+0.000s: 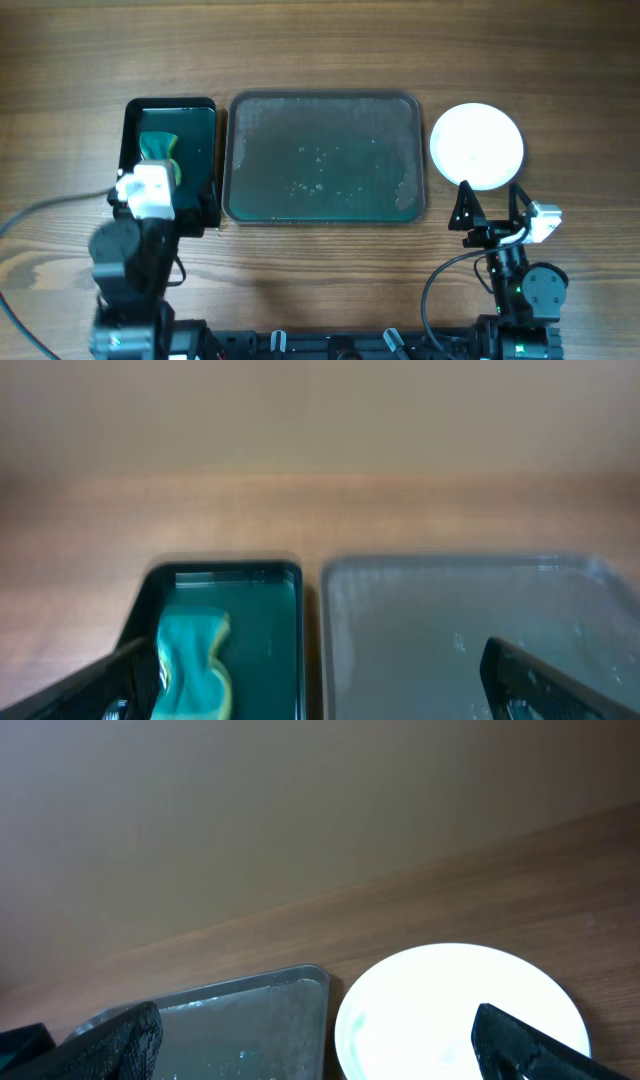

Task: Clean dirty plates on tray and stack at the side

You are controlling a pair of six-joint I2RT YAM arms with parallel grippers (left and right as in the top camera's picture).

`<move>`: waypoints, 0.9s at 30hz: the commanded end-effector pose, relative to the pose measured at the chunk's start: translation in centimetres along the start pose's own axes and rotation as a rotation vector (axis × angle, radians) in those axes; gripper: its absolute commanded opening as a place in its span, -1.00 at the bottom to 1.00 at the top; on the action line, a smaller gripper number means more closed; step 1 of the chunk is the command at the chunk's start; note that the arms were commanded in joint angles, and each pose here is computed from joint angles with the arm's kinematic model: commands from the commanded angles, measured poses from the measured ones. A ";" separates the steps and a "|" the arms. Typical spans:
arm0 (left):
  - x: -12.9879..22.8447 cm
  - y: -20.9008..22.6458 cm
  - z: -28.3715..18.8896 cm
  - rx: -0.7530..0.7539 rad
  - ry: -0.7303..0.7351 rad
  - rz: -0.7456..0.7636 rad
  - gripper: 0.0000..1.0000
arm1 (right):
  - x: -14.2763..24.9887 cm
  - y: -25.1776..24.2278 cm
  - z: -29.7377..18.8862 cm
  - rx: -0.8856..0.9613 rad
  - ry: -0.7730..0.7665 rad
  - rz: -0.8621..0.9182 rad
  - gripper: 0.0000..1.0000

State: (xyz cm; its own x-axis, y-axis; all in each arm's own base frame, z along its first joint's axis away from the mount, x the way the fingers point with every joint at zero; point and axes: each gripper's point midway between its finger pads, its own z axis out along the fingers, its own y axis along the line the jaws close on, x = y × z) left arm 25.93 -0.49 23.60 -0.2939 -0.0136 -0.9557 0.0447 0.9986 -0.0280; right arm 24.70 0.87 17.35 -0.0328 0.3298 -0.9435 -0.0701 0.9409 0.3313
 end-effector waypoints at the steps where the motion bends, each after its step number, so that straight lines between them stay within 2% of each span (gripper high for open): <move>1: 4.1 0.3 0.1 -0.014 -0.080 -0.068 1.00 | -0.2 0.0 0.0 0.001 -0.011 0.005 0.99; 4: 8.1 0.6 1.2 -0.020 -0.138 -0.108 1.00 | -0.2 0.0 0.0 0.001 -0.011 0.005 0.99; 6: 9.2 0.7 1.4 -0.026 -0.145 -0.113 1.00 | -0.2 0.0 0.0 0.001 -0.011 0.005 0.99; 9: 7.9 0.8 0.8 -0.030 -0.210 -0.109 1.00 | -0.2 0.0 0.0 0.001 -0.011 0.005 1.00; 27: 8.0 0.4 0.9 -0.016 -0.209 -0.109 1.00 | -0.2 0.0 0.0 0.001 -0.011 0.005 1.00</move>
State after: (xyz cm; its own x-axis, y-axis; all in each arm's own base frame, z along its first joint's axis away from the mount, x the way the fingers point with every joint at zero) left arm 24.43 -0.24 15.97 -0.0964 -0.1138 -0.9888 0.0135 0.9932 -0.1156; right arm 24.70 0.87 17.34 -0.0330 0.3298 -0.9435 -0.0696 0.9409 0.3314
